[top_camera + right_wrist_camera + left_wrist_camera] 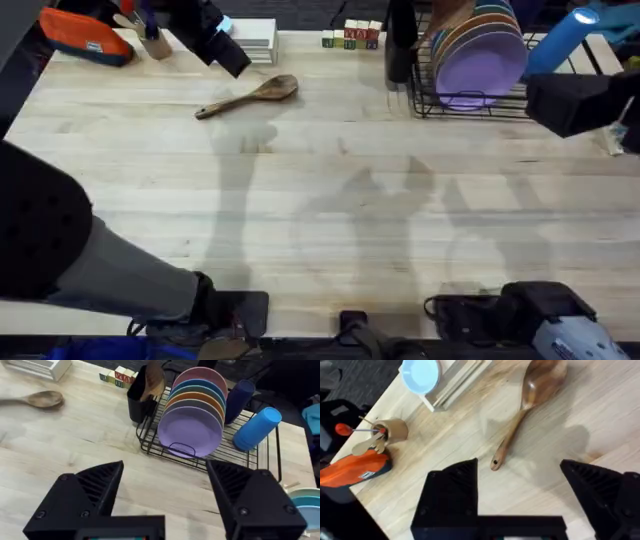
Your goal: Pick up the spoon on the table one by one and put them onto the rack
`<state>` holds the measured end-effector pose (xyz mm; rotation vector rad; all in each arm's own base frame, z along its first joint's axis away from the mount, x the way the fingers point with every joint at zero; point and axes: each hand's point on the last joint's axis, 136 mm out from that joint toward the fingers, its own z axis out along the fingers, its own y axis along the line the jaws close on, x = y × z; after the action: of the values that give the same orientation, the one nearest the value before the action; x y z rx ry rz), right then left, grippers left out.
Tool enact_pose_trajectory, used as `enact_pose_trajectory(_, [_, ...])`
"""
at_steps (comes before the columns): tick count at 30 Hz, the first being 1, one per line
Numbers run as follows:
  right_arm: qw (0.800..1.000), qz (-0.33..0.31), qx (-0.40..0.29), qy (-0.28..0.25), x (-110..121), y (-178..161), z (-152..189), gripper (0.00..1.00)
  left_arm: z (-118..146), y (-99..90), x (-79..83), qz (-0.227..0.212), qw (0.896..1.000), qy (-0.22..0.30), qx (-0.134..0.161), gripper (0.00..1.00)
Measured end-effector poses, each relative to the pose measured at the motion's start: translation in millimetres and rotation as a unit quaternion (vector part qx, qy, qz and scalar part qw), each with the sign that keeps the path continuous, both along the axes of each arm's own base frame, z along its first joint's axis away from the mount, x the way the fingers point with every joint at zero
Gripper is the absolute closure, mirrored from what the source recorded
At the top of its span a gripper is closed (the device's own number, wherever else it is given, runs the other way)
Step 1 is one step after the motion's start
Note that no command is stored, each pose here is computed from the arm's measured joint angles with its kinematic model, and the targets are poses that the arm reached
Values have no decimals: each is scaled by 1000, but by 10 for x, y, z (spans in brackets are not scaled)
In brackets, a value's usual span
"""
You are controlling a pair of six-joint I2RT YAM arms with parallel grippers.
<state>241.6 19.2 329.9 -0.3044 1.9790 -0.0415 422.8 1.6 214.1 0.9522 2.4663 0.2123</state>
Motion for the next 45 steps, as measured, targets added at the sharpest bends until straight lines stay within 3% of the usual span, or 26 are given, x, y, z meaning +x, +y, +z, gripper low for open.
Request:
enact_pose_trajectory(10, [1000,0,0,0,0,0,-1,8,34,30,57,0,1000,-14,10,6])
enact_pose_trajectory(16, [1000,0,0,0,0,0,0,8,-50,10,96,-25,1000,-7,17,7])
enact_pose_trajectory(27, [1000,0,0,0,0,0,0,8,-795,-46,257,-47,996,71,4,7])
enact_pose_trajectory(35, [1000,0,0,0,0,0,0,8,-1195,-84,339,-53,993,102,-8,8])
enact_pose_trajectory(45, [1000,0,0,0,0,0,0,8,-1736,-95,320,-54,986,156,-15,8])
